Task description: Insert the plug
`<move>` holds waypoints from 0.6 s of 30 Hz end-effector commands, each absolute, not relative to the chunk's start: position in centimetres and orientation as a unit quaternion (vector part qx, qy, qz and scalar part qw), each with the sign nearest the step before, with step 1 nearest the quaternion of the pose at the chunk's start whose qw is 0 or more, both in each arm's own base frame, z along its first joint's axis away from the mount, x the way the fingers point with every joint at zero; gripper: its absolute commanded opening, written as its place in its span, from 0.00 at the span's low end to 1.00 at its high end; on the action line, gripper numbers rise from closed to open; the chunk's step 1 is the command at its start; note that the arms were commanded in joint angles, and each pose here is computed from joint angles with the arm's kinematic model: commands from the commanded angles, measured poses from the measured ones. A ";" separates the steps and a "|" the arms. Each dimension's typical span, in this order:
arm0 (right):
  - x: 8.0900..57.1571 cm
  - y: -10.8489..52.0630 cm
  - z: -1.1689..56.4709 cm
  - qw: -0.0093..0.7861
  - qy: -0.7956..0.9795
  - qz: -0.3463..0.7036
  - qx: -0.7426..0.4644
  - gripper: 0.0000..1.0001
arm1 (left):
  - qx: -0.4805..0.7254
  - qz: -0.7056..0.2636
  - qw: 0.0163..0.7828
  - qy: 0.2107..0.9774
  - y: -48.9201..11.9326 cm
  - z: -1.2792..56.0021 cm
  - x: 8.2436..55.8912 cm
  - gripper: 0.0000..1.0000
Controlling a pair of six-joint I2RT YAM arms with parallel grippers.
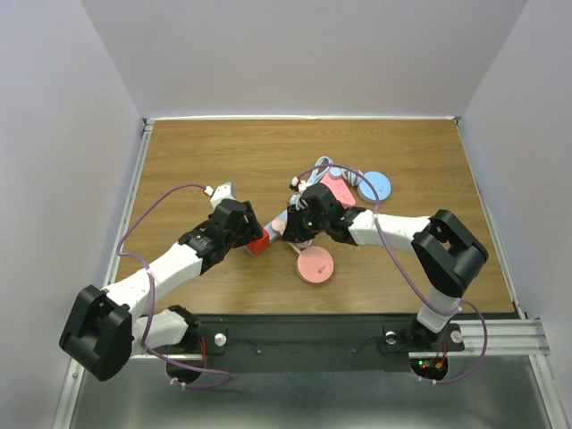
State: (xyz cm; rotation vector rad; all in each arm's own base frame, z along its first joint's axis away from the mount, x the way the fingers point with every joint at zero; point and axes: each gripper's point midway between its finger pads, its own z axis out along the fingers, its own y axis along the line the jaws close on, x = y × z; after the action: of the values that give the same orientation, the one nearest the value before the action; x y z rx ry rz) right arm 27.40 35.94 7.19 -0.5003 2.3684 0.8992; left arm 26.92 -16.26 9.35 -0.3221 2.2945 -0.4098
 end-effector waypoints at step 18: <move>28.8 37.6 11.1 0.329 0.847 0.350 -0.228 0.00 | -0.098 -0.162 0.365 0.911 -16.5 7.8 26.2 0.68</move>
State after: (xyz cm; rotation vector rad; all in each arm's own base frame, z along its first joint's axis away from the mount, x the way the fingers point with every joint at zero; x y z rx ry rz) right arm 28.33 36.69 6.98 -0.5439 2.3521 0.8819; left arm 27.03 -16.18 9.38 -0.3126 2.2943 -0.4112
